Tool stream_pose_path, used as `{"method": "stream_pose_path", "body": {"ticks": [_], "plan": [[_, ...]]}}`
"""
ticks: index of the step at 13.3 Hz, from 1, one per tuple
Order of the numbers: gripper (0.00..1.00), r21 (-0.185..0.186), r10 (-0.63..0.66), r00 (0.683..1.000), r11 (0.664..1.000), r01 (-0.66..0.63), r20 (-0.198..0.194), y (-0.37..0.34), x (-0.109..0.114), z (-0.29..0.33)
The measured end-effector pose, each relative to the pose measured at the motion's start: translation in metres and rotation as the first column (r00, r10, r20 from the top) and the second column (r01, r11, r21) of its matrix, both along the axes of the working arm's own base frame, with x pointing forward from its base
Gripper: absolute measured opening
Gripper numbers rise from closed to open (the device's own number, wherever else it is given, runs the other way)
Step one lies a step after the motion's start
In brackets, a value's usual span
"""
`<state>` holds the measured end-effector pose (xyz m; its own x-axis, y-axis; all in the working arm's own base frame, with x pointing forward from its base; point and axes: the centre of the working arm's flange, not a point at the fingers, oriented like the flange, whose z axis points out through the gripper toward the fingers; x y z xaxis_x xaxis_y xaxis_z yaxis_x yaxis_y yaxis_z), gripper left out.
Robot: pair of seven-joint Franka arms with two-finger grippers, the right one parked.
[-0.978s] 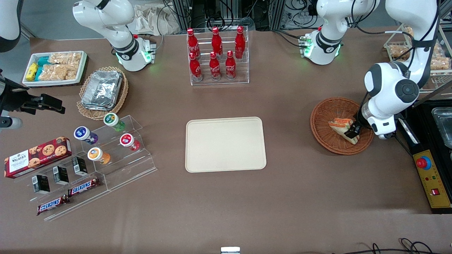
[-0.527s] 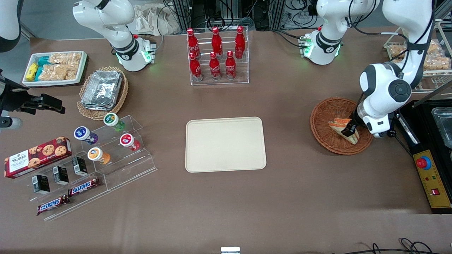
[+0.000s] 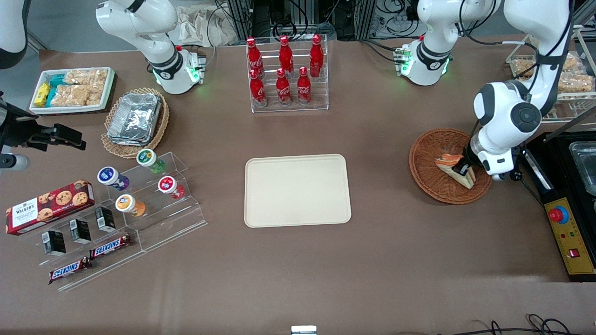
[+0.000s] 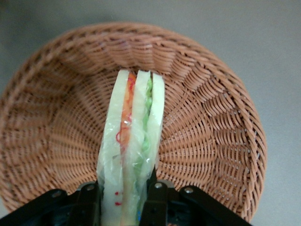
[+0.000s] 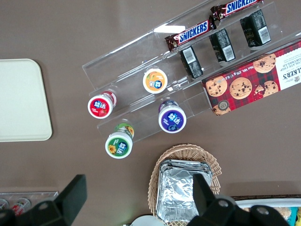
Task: Place sandwich from basket to tray
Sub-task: 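Lift the sandwich up out of the basket with the left gripper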
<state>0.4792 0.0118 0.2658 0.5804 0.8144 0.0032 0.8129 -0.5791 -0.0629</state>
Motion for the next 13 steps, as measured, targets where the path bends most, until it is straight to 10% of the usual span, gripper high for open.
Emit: {"method": "stream_pose_path", "body": {"ticks": [3,7,13], "plan": [[0.25,0.062,-0.111,0.993,0.992,0.113,-0.04,0.002,0.014,0.044],[0.2,0.046,-0.337,0.931,0.937,0.346,-0.136,-0.003,0.055,0.155],[0.2,-0.104,-0.626,0.779,0.774,0.625,0.03,-0.036,0.09,0.292]]}}
